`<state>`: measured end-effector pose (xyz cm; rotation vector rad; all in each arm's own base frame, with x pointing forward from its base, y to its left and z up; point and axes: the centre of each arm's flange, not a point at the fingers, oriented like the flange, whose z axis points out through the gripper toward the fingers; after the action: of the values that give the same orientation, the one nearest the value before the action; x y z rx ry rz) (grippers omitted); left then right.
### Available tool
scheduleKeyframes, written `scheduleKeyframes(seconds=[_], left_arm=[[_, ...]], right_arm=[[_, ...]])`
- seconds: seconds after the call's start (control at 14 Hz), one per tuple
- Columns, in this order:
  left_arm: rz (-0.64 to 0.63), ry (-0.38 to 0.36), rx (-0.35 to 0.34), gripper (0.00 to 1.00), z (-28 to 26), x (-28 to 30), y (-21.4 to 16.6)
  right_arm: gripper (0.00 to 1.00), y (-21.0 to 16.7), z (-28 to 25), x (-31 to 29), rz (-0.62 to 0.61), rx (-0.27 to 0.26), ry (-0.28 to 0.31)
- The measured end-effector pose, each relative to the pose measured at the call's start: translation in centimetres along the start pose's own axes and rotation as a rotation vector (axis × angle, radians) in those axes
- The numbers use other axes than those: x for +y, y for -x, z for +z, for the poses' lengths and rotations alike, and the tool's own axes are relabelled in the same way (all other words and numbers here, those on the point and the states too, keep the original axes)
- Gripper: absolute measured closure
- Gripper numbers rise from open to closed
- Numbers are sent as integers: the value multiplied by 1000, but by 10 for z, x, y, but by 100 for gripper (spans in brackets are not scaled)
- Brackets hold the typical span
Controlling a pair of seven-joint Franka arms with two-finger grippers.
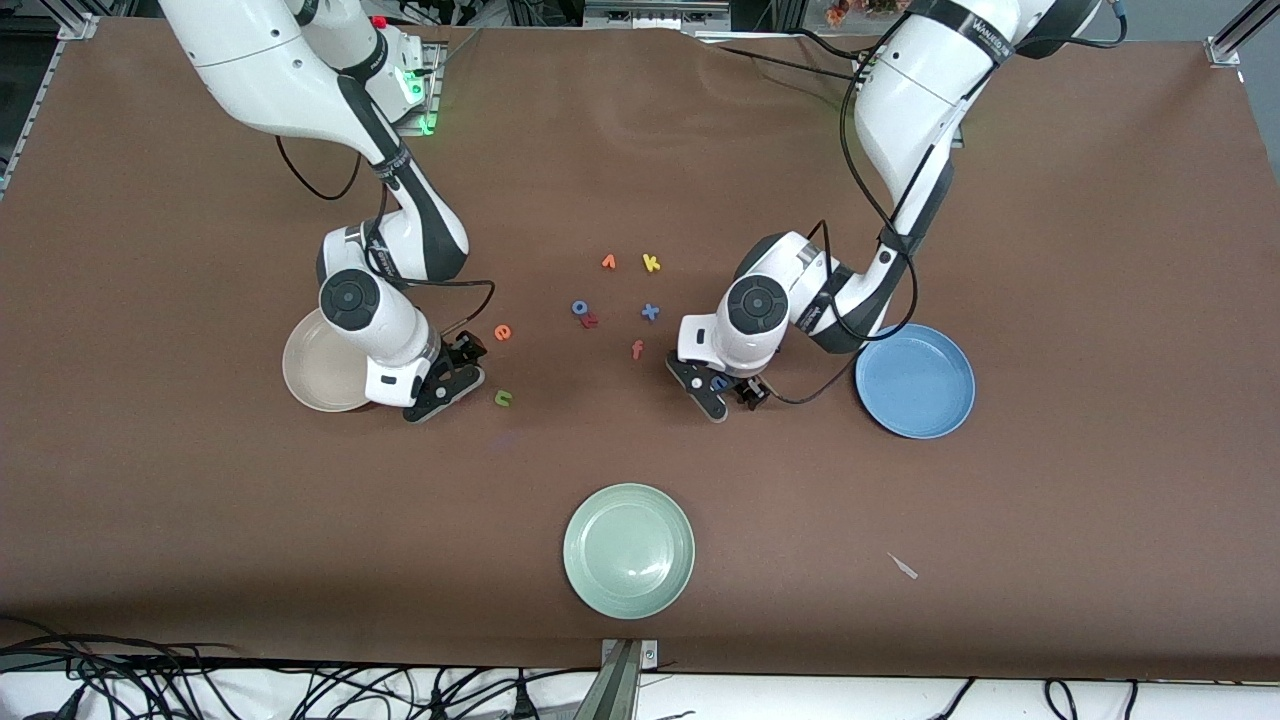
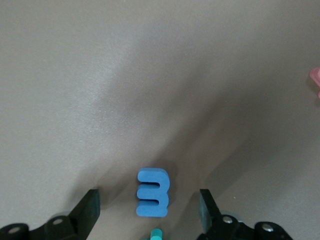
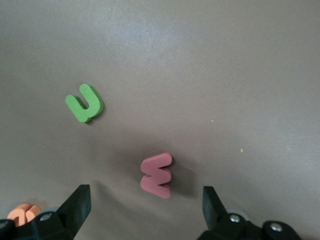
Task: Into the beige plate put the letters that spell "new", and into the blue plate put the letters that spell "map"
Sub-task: 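Pinch the blue m and pink w with the left and right grippers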
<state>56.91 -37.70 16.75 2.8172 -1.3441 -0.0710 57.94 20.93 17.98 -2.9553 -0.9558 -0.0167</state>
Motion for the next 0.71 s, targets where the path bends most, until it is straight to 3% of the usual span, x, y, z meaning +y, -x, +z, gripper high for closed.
scheduleKeyframes(seconds=[0.14,0.21,0.36,0.5,0.71], left_arm=[[8,-4,8,40,-2,3,-3],[10,-5,11,50,-4,4,-4],[8,-10,18,70,-8,2,-5],[6,-18,28,73,-17,-4,-7],[-17,-30,-5,73,-60,-21,-1]], right_arm=[[4,0,1,0,-5,-2,0],[11,0,1,0,-7,-2,0],[35,0,2,0,-8,0,0],[42,0,4,0,-8,7,3],[62,-1,3,2,-9,16,8]])
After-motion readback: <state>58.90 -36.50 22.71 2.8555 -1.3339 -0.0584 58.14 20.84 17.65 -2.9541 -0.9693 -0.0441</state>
